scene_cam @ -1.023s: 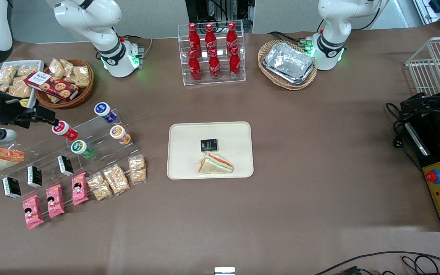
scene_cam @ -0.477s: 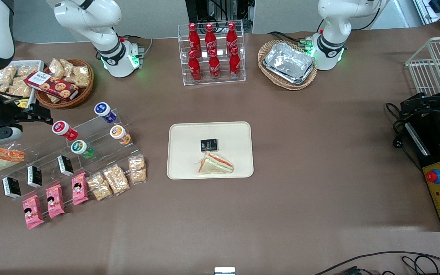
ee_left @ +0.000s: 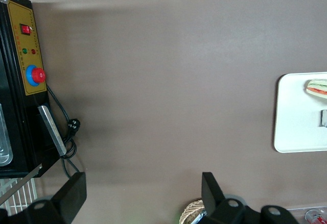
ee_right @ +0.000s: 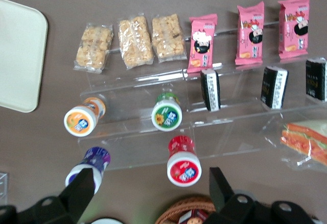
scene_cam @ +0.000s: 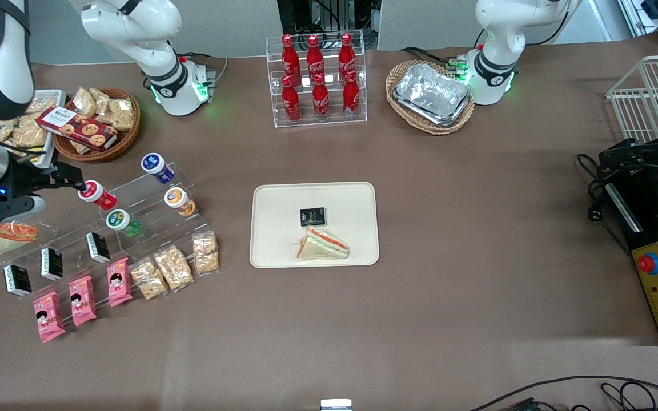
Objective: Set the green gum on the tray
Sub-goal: 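Lower the open right gripper around the green-capped gum bottle, then close the right gripper on the green gum bottle and lift it, then carry the green gum bottle over to the white tray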
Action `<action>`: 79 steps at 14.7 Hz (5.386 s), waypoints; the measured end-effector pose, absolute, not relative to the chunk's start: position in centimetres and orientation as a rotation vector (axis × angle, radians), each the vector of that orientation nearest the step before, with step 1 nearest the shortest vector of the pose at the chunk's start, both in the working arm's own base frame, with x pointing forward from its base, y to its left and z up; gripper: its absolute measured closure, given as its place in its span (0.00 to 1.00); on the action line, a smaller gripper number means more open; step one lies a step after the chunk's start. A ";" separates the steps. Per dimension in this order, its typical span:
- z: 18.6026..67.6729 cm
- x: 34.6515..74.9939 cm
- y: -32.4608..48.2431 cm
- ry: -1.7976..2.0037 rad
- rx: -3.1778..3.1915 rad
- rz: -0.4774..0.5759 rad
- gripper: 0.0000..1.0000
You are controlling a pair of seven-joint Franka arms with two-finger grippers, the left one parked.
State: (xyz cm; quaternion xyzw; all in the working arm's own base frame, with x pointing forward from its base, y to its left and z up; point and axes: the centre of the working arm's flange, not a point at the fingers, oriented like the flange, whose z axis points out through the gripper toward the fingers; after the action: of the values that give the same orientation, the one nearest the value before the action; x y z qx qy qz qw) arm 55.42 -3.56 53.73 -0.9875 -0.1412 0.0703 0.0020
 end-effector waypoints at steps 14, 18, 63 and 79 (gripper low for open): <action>39.3 52.8 -5.0 -0.491 -3.090 0.170 0.00; 36.7 52.0 -4.8 -0.498 -3.094 0.142 0.00; 55.2 53.9 14.9 -0.266 -3.114 0.301 0.41; 33.2 47.8 35.5 -0.037 -3.160 0.111 0.41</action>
State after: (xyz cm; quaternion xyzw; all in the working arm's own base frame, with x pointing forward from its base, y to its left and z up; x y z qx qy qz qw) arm 47.75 35.51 33.16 -0.9993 -0.0116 0.0351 -0.0101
